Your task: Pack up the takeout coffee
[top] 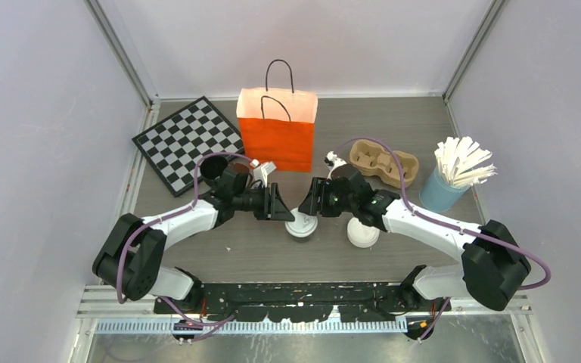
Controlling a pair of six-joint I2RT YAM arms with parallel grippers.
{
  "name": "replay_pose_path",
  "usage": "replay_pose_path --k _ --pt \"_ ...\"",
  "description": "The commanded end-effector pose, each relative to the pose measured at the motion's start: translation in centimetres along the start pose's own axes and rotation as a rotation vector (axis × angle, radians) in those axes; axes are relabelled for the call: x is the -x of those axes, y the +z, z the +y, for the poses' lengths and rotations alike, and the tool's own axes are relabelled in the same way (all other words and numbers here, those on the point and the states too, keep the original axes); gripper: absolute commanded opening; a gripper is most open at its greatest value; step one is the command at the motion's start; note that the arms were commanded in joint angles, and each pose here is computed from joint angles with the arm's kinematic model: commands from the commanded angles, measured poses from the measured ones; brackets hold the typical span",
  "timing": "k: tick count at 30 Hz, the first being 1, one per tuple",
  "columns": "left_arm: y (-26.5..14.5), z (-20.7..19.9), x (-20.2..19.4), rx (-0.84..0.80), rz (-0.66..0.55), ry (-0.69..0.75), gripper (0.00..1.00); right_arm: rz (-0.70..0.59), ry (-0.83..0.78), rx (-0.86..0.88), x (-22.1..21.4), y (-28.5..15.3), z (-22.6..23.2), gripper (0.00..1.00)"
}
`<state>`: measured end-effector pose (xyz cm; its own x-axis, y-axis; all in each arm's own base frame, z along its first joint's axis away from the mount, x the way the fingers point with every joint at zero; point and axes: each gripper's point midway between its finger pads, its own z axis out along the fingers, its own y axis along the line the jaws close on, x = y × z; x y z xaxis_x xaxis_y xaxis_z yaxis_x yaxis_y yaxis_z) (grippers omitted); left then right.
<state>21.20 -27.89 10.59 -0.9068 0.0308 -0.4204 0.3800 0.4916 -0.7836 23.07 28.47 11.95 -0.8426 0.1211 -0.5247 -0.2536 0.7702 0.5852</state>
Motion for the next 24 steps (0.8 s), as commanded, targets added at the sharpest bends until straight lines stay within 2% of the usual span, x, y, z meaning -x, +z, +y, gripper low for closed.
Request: replay_pose_path --k 1,10,17,24 --pt "0.2 0.2 -0.6 0.005 0.006 -0.004 0.4 -0.028 -0.007 0.059 0.0 0.6 0.5 0.54" --pt "-1.1 -0.4 0.1 0.048 -0.037 0.012 0.55 -0.054 0.002 0.038 -1.7 0.7 -1.8 0.45" --pt "-2.8 -1.7 -0.2 0.038 -0.102 -0.007 0.72 -0.085 0.009 0.062 -1.9 0.1 -1.9 0.44" --pt "-2.7 -1.6 -1.6 -0.004 -0.096 -0.05 0.72 -0.084 0.008 0.064 -2.3 0.0 -2.1 0.44"
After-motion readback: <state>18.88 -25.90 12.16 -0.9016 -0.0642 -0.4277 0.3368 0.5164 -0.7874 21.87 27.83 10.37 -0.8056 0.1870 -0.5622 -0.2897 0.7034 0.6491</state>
